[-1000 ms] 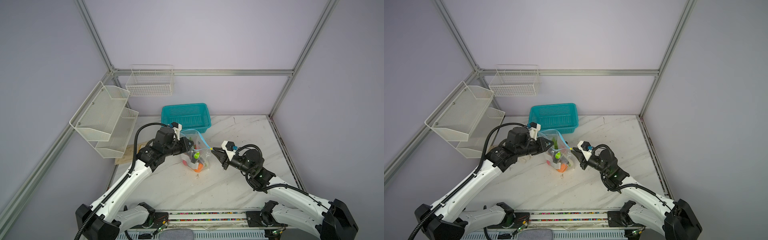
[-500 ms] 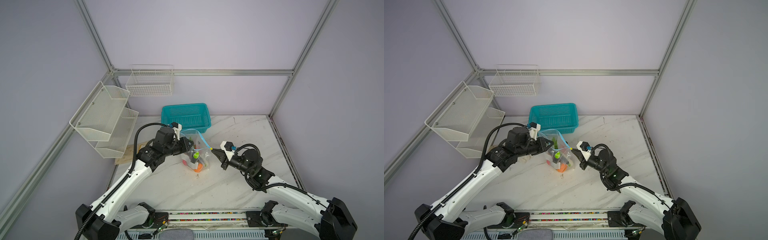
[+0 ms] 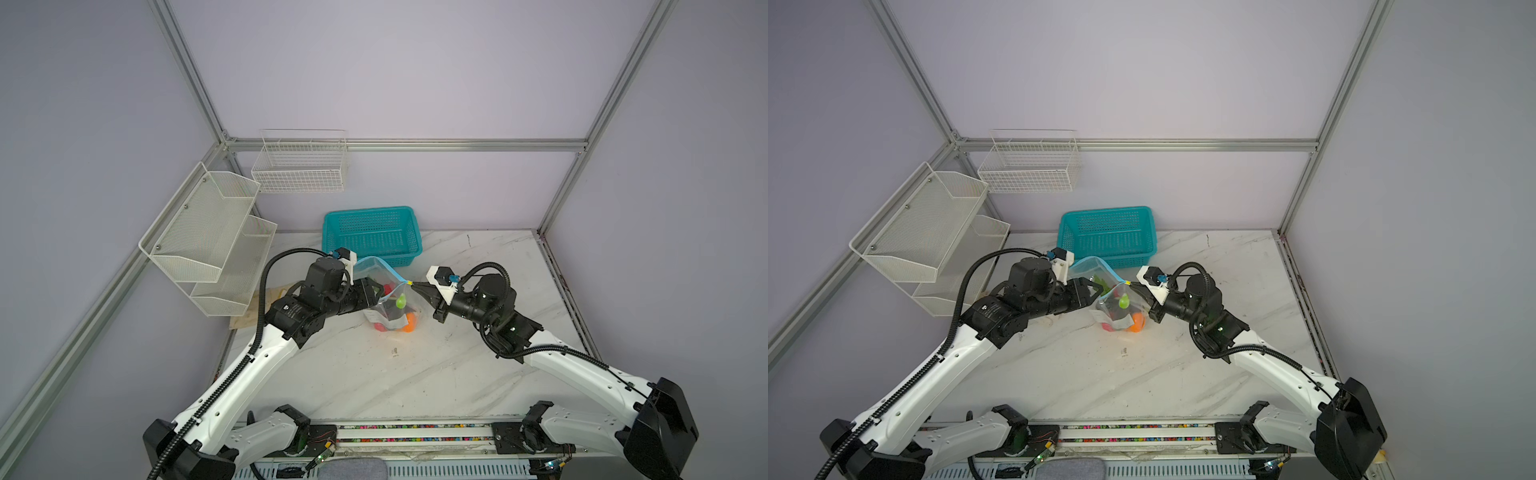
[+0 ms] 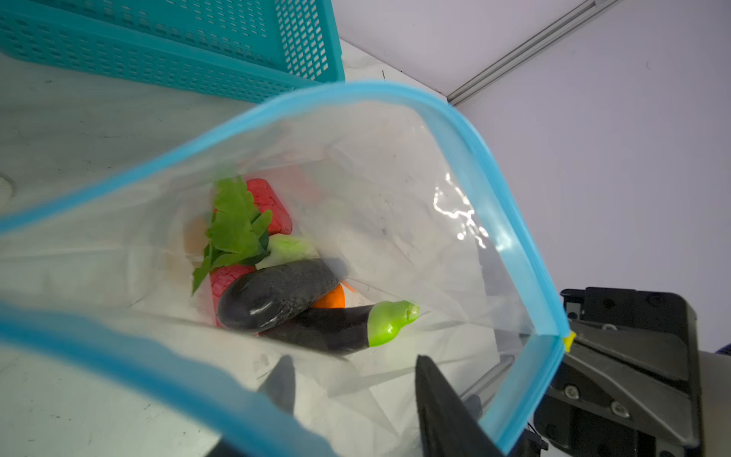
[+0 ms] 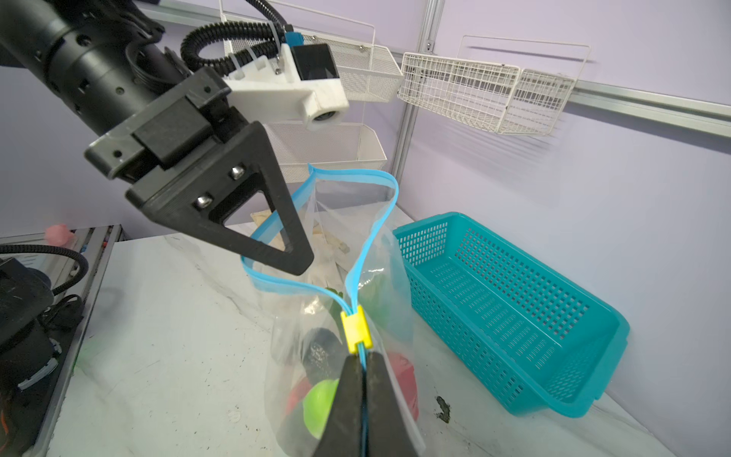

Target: Place the food in the zip-top bag and seal the zipper

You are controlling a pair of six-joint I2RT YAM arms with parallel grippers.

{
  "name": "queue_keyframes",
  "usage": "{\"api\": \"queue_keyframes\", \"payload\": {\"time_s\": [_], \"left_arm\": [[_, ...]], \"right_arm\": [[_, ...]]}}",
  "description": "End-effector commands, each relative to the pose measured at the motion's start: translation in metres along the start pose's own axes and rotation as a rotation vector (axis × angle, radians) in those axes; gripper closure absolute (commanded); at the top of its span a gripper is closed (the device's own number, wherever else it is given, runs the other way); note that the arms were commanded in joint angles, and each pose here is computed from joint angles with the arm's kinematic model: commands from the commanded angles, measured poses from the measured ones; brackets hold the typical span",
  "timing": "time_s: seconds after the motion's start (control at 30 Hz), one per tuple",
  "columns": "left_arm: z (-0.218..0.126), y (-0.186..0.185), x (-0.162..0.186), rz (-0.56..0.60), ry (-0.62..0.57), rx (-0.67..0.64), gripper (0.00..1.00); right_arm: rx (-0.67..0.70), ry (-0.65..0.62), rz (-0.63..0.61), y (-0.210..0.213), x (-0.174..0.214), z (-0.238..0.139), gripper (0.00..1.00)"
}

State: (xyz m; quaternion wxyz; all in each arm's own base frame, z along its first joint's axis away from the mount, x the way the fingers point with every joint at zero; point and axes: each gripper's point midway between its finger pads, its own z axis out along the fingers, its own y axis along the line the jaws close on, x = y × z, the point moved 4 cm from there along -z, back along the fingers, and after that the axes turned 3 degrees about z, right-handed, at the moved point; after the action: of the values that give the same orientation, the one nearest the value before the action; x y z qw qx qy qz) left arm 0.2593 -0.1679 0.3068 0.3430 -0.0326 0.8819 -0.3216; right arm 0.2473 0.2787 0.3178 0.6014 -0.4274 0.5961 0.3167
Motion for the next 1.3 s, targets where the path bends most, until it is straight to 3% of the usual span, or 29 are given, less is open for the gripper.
{"api": "queue_keyframes", "payload": {"time_s": [0.0,0.13,0.3,0.57,0.87,1.27], "left_arm": [[-0.037,-0.017,-0.028,0.064,-0.120,0.022,0.41],[-0.051,-0.019,-0.034,0.107,-0.137,0.019,0.37],[-0.072,-0.030,-0.044,0.242,-0.164,0.026,0.29],[-0.092,-0.050,-0.054,0.448,-0.166,0.063,0.33],[-0.088,-0.063,-0.069,0.671,-0.214,0.071,0.32],[-0.052,-0.115,-0.069,0.933,-0.157,0.313,0.29]], "right_arm": [[-0.062,0.001,-0.126,0.003,-0.018,0.003,1.00],[-0.116,0.051,-0.185,0.000,-0.023,0.010,1.00],[-0.177,0.084,-0.234,-0.004,-0.029,0.013,1.00],[-0.271,0.122,-0.244,-0.011,-0.026,0.016,1.00],[-0.336,0.067,-0.247,-0.027,-0.037,-0.002,1.00],[-0.376,0.095,-0.205,-0.039,-0.019,0.001,1.00]]}}
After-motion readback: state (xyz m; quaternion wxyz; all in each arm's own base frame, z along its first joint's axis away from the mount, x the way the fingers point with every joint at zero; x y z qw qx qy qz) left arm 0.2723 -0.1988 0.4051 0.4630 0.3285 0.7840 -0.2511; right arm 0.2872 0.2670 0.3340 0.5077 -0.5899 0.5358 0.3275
